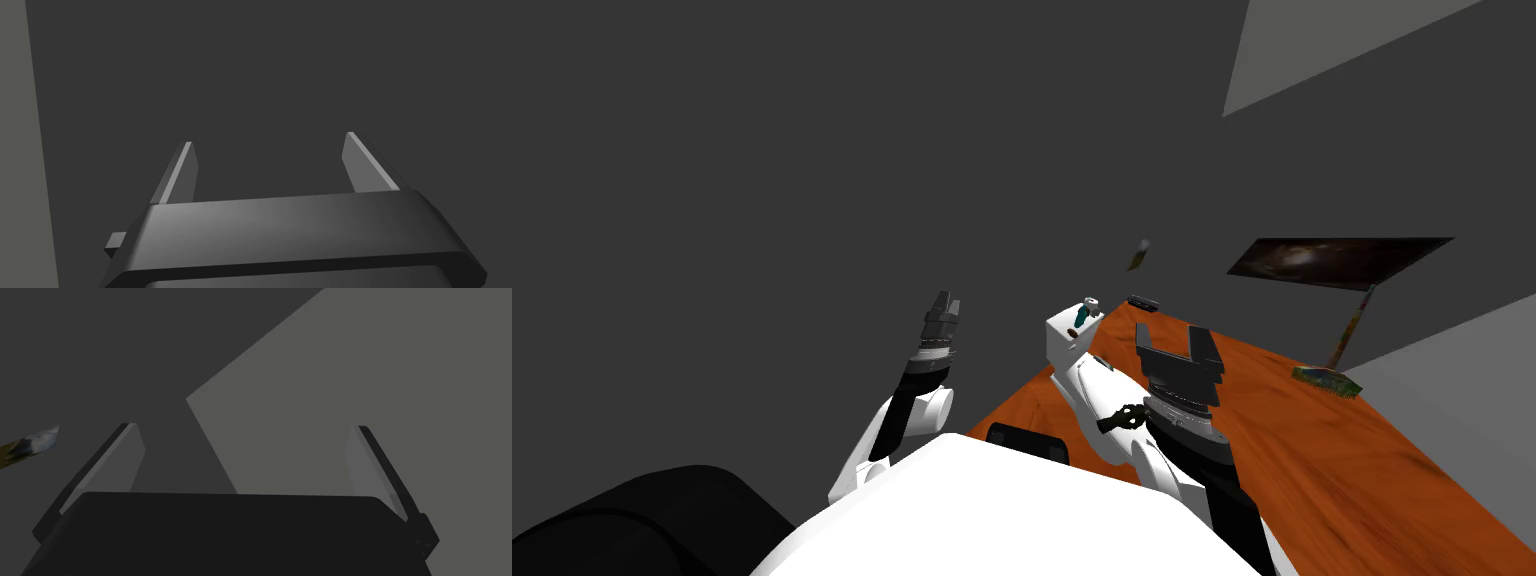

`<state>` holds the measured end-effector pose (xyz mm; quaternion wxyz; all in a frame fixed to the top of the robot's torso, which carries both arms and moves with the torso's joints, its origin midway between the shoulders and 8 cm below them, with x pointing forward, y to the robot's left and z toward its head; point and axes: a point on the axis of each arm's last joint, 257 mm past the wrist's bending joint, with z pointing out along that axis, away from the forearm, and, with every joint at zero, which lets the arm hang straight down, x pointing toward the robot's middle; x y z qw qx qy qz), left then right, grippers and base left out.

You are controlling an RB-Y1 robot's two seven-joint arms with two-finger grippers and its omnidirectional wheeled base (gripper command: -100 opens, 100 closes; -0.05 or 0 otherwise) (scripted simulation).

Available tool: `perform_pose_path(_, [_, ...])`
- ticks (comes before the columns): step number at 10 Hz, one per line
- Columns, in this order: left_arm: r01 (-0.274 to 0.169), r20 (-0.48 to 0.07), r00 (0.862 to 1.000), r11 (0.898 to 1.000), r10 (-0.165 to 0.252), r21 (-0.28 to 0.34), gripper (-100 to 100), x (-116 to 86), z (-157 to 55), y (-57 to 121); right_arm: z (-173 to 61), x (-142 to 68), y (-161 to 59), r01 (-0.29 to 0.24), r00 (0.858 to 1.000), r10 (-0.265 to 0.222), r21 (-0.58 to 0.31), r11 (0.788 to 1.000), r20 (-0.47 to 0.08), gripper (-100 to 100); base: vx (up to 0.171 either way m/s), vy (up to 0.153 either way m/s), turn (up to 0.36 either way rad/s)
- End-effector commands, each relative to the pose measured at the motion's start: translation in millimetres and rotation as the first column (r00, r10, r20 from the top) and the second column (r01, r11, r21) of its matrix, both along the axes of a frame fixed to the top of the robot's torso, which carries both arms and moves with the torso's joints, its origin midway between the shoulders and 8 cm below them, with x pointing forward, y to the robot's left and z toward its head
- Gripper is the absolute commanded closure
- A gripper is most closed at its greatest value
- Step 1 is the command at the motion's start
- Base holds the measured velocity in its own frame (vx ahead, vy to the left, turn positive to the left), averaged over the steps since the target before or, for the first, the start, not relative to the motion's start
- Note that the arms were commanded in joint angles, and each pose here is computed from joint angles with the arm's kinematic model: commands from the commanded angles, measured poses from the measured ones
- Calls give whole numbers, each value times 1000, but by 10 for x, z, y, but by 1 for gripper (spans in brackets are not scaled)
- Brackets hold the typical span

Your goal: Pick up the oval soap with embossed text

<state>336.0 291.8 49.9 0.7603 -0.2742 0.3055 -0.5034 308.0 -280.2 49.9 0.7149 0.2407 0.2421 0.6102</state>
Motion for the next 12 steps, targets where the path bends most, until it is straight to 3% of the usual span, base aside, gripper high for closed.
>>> perform_pose_path(1, [0, 0, 1000, 1000, 0, 0, 0, 0, 0, 0, -78, 68, 101, -31, 999, 31, -35, 999, -25, -100, 6, -7, 46])
perform_pose_path(5, [0, 0, 1000, 1000, 0, 0, 0, 0, 0, 0, -375, 256, 391, -121, 988, 108, -123, 985, -109, -100, 11, -19, 59])
perform_pose_path(8, [0, 0, 1000, 1000, 0, 0, 0, 0, 0, 0, -745, 405, 662, -207, 965, 167, -196, 958, -202, -100, 16, -23, 80])
perform_pose_path(9, [0, 0, 1000, 1000, 0, 0, 0, 0, 0, 0, -755, 402, 672, -214, 963, 171, -209, 954, -207, -100, 9, -12, 44])
perform_pose_path(11, [0, 0, 1000, 1000, 0, 0, 0, 0, 0, 0, -1056, 472, 856, -278, 939, 205, -258, 925, -277, -100, 7, -13, 108])
perform_pose_path(12, [0, 0, 1000, 1000, 0, 0, 0, 0, 0, 0, -1090, 475, 854, -284, 936, 205, -269, 920, -287, -100, 8, -16, 43])
